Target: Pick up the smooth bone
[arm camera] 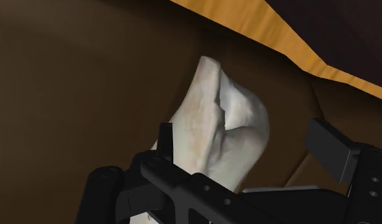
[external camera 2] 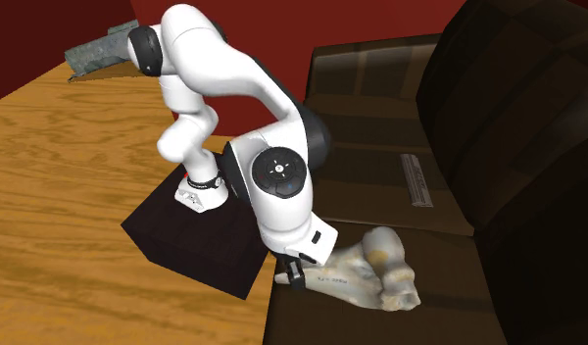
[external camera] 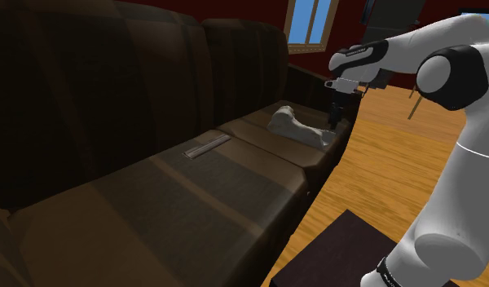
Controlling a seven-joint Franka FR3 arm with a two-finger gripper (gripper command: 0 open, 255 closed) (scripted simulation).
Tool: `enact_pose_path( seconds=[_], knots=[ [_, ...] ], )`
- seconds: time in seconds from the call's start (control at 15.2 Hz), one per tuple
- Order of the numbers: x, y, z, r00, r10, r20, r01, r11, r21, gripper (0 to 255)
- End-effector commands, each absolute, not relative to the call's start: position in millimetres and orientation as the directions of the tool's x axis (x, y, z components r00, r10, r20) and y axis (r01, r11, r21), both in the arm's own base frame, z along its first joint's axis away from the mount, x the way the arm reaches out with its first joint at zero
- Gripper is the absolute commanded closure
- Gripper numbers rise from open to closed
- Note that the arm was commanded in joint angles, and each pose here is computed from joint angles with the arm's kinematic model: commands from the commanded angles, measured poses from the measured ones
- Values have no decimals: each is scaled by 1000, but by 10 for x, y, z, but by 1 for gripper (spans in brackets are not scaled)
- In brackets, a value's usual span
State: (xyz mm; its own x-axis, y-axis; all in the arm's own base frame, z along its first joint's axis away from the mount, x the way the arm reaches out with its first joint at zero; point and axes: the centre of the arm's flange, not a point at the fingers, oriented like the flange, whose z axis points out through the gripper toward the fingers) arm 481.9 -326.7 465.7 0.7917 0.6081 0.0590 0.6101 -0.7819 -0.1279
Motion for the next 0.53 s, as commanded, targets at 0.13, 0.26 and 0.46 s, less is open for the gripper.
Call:
enact_pose_path(
  seconds=[0.13,0.26,0.46],
  knots=[
    [4893,-3331,4446,780,622,62,625,-770,-129,0],
    [4893,-3331,4341,780,622,62,625,-770,-129,0],
    [4893,-3331,4205,780,622,62,625,-770,-129,0]
  ],
)
